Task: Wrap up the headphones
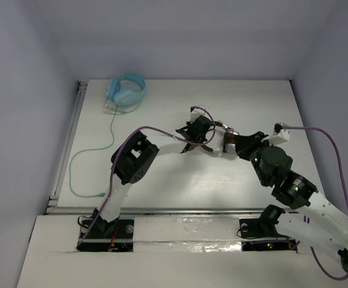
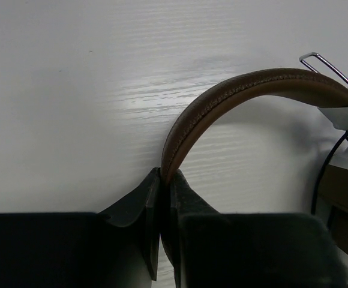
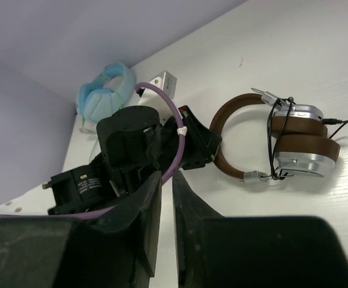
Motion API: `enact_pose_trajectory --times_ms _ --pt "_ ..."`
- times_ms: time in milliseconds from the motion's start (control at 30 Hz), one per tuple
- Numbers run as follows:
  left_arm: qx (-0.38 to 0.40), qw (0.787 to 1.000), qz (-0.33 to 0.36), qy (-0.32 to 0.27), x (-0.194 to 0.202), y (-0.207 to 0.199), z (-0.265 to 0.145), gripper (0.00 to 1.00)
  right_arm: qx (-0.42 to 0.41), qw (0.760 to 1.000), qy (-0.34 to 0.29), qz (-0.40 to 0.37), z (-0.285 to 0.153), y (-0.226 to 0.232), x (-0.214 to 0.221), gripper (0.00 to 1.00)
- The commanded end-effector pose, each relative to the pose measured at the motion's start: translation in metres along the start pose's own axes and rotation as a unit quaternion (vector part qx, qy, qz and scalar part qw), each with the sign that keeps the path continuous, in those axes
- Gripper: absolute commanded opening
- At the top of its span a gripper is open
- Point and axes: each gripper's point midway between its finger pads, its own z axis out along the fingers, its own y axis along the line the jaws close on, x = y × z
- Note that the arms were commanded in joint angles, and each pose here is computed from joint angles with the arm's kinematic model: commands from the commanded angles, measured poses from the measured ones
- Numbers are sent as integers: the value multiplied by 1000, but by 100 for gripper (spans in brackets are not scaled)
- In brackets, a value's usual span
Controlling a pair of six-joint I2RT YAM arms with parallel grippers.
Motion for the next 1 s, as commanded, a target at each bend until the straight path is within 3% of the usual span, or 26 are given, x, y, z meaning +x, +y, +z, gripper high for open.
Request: enact_pose_trajectory --times_ms 0,33,67,100,200,300,467,567,600,767,967 --pt "46 998 -20 -29 -36 -30 -12 8 0 1000 -11 6 -1 1 -7 20" --pt "54 997 -25 -39 -44 -32 -20 15 -1 1000 -11 4 -1 1 -7 30" --pt "56 997 -30 -45 -48 -31 -25 22 -2 1000 -9 3 -1 1 -6 34" --pt "58 996 -32 -52 -52 -30 -31 43 -4 1000 -10 4 -1 2 -7 36" --pt "62 994 -38 -84 -79 -24 -62 68 -11 1000 -17 5 0 6 -10 49" --pt "61 989 -32 -128 -121 -19 -101 78 -7 1000 -28 -2 -1 6 -19 65" --pt "118 973 -60 -190 -177 -14 -190 85 16 997 -76 5 -12 4 -57 86" --pt "152 960 -74 -224 -203 -9 -240 93 73 986 -144 39 -31 -17 -98 100" --pt "158 957 -75 -231 -208 -7 -251 99 88 983 -157 40 -37 -24 -106 100" --pt "156 946 -92 -269 -223 23 -307 99 96 969 -217 72 -70 -40 -147 100" --pt "133 955 -81 -252 -198 46 -310 99 89 973 -208 53 -64 -39 -137 100"
